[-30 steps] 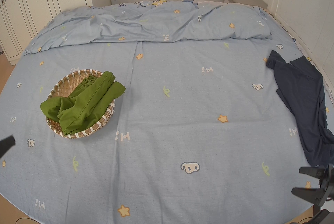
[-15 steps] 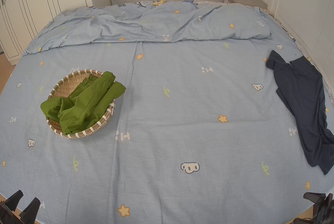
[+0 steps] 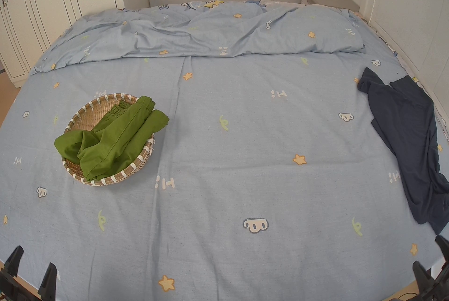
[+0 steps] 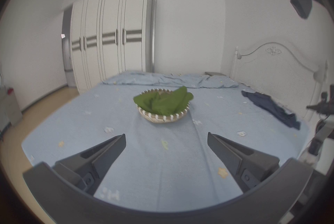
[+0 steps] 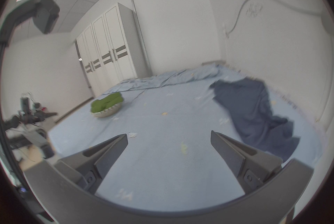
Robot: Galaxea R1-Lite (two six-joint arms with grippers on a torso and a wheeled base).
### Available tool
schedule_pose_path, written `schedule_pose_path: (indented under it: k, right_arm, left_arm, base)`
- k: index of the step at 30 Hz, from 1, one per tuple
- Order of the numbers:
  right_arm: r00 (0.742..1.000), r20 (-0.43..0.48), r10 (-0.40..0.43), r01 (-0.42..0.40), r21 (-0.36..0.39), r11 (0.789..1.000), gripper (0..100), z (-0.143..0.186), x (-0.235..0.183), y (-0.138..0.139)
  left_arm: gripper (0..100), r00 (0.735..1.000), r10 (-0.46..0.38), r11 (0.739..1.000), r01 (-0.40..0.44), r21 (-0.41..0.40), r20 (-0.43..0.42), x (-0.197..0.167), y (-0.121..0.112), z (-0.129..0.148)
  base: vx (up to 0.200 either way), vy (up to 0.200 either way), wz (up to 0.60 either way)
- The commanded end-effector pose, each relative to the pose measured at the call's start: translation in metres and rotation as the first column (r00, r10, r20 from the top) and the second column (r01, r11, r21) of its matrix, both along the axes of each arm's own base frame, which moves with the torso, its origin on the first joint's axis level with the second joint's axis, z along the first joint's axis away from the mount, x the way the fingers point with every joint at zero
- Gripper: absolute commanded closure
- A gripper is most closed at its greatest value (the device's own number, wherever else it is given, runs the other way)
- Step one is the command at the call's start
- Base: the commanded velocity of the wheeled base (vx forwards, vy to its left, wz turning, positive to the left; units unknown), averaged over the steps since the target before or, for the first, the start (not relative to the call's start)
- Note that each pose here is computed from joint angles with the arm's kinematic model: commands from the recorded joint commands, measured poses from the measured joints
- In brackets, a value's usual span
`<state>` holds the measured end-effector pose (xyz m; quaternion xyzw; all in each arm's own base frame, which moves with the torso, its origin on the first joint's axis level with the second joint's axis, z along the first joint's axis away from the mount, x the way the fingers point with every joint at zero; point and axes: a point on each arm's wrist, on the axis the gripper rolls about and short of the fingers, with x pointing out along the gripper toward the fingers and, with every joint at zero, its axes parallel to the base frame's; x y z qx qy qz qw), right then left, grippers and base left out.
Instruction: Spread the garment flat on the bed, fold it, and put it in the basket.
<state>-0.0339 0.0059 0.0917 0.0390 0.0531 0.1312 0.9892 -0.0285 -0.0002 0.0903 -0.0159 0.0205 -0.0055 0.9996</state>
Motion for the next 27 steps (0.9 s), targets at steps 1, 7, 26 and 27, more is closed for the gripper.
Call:
schedule_pose_path:
  k: [1, 7, 26, 27]
  right_arm:
    - [0.952, 0.165, -0.257, 0.275, -0.097, 0.957, 0, -0.0121, 0.011, -0.006]
    - [0.956, 0.112, -0.273, 0.28, -0.055, 0.958, 0, -0.0161, 0.011, -0.0062]
    - [0.96, 0.115, -0.255, 0.264, -0.063, 0.963, 0, -0.0162, 0.0111, -0.006]
    - [0.96, 0.115, -0.256, 0.264, -0.062, 0.963, 0, -0.0162, 0.0111, -0.006]
  left_arm:
    - [0, 0.992, 0.105, 0.988, -0.113, 0.109, 0.074, 0.0055, 0.0026, -0.0102]
    - [0, 0.992, 0.106, 0.994, -0.104, -0.028, 0.063, 0.0059, 0.0026, -0.0119]
    - [0, 0.998, -0.045, 0.995, 0.042, 0.085, 0.04, 0.0059, -0.0008, -0.0146]
    - [0, 0.998, -0.045, 0.995, 0.042, 0.085, 0.04, 0.0059, -0.0008, -0.0146]
  base:
    - [0.0, 0.0, 0.0]
    - [0.0, 0.0, 0.0]
    - [0.0, 0.0, 0.0]
    - [0.0, 0.0, 0.0]
